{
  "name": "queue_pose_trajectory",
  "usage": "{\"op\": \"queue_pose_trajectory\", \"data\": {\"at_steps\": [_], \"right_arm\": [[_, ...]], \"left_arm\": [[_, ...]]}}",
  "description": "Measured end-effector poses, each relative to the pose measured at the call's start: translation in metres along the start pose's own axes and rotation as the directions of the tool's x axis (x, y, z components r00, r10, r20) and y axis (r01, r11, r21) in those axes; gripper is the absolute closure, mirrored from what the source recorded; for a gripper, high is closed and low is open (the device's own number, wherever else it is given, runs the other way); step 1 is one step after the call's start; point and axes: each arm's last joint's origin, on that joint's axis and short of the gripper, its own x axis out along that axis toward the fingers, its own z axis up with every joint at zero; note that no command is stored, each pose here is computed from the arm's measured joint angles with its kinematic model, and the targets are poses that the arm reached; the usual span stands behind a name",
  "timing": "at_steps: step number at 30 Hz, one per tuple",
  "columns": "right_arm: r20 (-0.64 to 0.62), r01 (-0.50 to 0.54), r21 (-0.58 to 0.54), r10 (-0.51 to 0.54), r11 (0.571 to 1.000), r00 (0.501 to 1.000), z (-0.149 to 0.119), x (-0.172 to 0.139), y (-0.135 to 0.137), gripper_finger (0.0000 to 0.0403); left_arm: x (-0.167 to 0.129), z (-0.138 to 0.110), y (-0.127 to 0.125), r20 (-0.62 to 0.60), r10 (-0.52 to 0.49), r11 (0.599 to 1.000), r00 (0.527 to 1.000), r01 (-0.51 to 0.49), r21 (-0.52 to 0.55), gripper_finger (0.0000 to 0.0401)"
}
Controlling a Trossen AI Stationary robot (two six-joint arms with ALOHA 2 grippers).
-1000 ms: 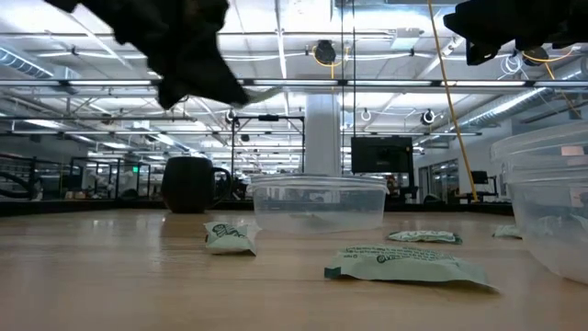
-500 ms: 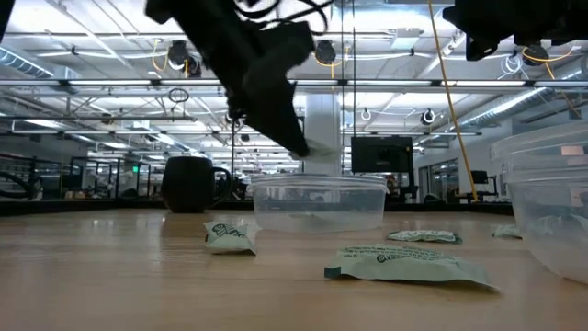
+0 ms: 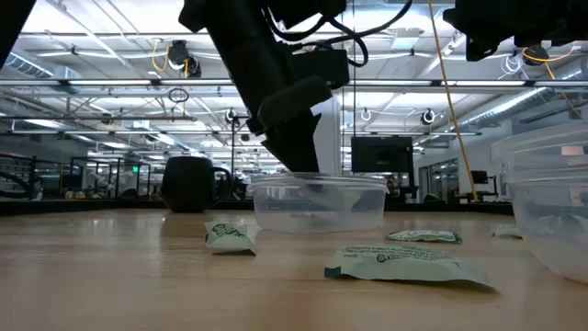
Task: Pick and place Stevia / Truvia into bins
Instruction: Put the stevia packet into the top transparent container, then put the stevia packet into the bottom transparent container
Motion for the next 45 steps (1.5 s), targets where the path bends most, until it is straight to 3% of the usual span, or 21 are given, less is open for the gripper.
{"op": "queue_pose_trajectory", "data": {"at_steps": [15,23,27,32,40,45], "right_arm": [[0.000,0.000,0.000,0.000,1.000,1.000,0.000,0.000,0.000,0.0307],[-0.025,-0.006,-0.005,0.006,1.000,1.000,-0.003,0.000,0.000,0.0307],[-0.062,-0.007,-0.012,0.006,1.000,0.998,-0.006,0.000,0.001,0.0307],[-0.065,-0.007,0.076,0.012,0.997,0.998,-0.007,0.001,0.002,0.0307],[-0.188,-0.095,0.145,0.121,0.985,0.975,-0.001,0.036,0.018,0.0307],[-0.339,-0.209,0.234,0.281,0.949,0.898,0.000,0.071,0.043,0.0307]], "left_arm": [[-0.012,0.005,0.002,0.030,-0.021,0.997,0.999,0.019,0.079,0.0344],[-0.082,0.019,0.009,0.166,-0.076,0.995,0.983,0.064,0.076,0.0343],[-0.126,0.014,0.011,0.198,-0.105,0.991,0.975,0.087,0.098,0.0343],[-0.173,0.000,0.016,0.196,-0.119,0.991,0.973,0.103,0.086,0.0343],[-0.206,-0.023,0.021,0.156,0.002,0.997,0.988,-0.015,0.082,0.0343],[-0.213,-0.033,0.025,0.121,0.088,0.994,0.989,-0.095,0.054,0.0343]]}}
